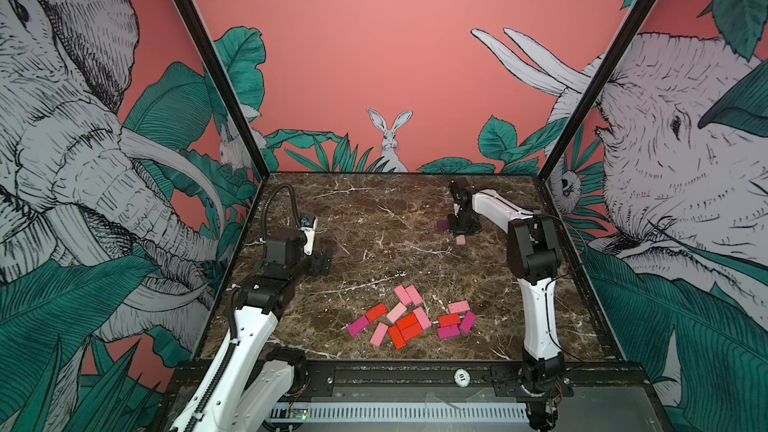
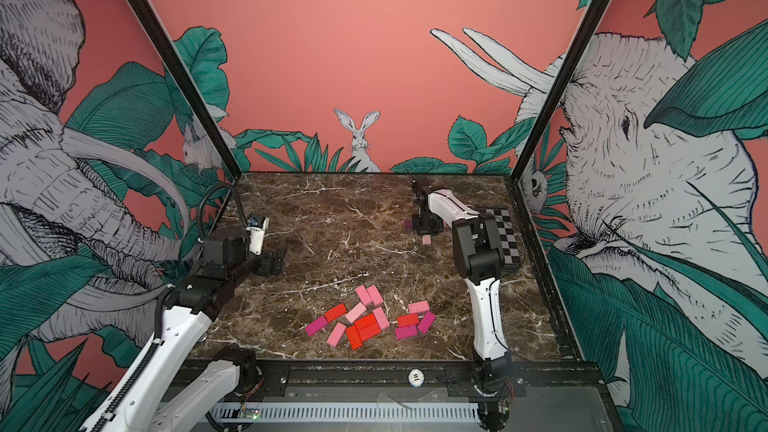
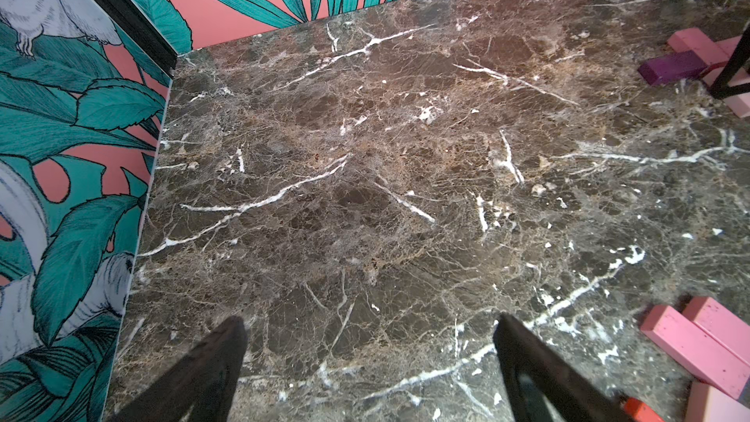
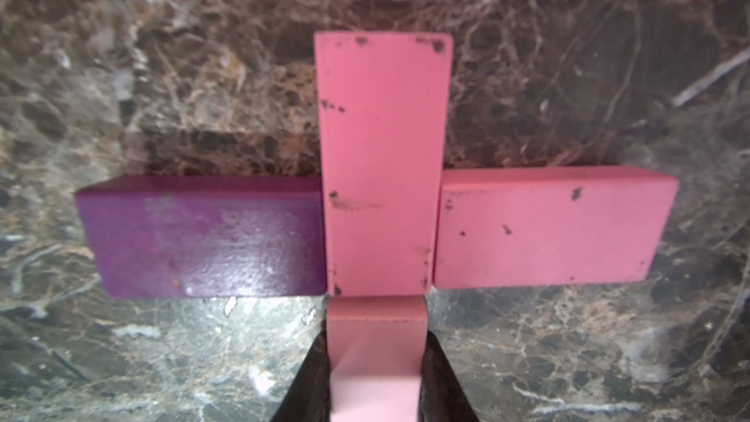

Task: Assemble the letter t with building blocks
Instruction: Assemble the building block at the center of the board.

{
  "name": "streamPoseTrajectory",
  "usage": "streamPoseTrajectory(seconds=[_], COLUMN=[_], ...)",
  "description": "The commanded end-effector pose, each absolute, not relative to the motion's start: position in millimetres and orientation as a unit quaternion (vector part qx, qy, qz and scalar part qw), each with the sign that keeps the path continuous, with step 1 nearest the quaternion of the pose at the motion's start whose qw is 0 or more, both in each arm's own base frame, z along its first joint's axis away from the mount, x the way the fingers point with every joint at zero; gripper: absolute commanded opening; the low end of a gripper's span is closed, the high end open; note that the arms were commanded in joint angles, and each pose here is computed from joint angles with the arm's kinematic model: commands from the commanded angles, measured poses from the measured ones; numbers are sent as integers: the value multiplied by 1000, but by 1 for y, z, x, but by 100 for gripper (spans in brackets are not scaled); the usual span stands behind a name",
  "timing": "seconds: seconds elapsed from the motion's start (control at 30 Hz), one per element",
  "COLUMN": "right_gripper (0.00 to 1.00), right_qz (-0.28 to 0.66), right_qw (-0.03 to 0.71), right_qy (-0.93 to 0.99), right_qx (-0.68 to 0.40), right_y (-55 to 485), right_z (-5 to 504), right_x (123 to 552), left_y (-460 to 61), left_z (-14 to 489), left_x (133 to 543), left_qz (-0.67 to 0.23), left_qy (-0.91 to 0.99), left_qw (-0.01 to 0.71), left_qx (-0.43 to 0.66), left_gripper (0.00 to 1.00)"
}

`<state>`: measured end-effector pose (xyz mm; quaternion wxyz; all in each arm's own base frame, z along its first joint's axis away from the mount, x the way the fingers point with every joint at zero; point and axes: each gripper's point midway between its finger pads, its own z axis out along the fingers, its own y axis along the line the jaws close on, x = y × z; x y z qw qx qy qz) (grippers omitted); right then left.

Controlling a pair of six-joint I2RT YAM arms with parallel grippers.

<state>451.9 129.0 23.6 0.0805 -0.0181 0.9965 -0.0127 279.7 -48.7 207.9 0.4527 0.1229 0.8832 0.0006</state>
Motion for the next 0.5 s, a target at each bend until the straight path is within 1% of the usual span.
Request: streamPoseTrajectory(seconds=[0.0, 0.3, 0.47], right_gripper=[12, 12, 14], right_qz=[-28, -28, -28], right_qw=[78, 80, 78], right_qy=[997, 996, 997], right_qx=[-7, -5, -4], right_y=[120, 120, 119], right_z=[6, 6, 6], right_x=[457, 458, 457], left_y=[-49, -49, -49], left_z=[208, 208, 209], left_x=[278, 278, 278], left_qz=[-2, -1, -1], left_qy=[884, 884, 884], left_qw=[450, 450, 450], left_qx=[126, 126, 126], left_gripper=[97, 97, 97])
